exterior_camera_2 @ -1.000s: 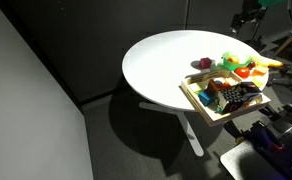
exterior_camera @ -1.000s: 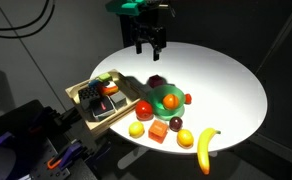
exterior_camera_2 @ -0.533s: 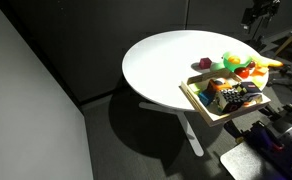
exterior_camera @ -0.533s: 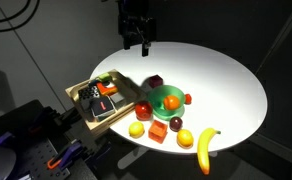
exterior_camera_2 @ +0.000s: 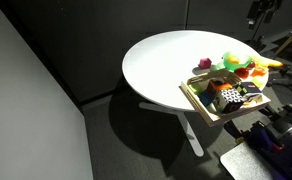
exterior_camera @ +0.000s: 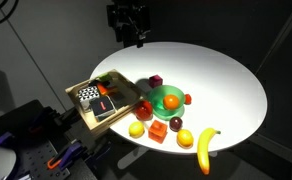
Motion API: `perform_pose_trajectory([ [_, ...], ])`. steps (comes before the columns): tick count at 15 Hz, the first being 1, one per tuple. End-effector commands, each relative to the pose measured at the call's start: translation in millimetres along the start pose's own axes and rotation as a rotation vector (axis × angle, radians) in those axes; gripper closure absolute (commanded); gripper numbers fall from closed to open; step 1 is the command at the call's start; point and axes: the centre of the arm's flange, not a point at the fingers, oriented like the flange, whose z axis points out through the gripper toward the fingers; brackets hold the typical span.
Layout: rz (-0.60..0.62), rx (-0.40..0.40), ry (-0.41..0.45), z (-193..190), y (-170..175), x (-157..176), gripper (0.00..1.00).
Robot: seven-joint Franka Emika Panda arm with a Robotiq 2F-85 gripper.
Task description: Pick up the orange on the left and put it in the green bowl
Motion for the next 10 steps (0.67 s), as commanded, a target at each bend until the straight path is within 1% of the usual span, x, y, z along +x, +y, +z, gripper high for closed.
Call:
perform_pose_trajectory([
  [1,-0.046,0.026,0.056,-5,-5,-18,0.00],
  [2,-0.020,0.004,0.021,-2,-2,-5,0.00],
  [10,-0.027,0.007,0.034,-1,-5,-10,0.00],
])
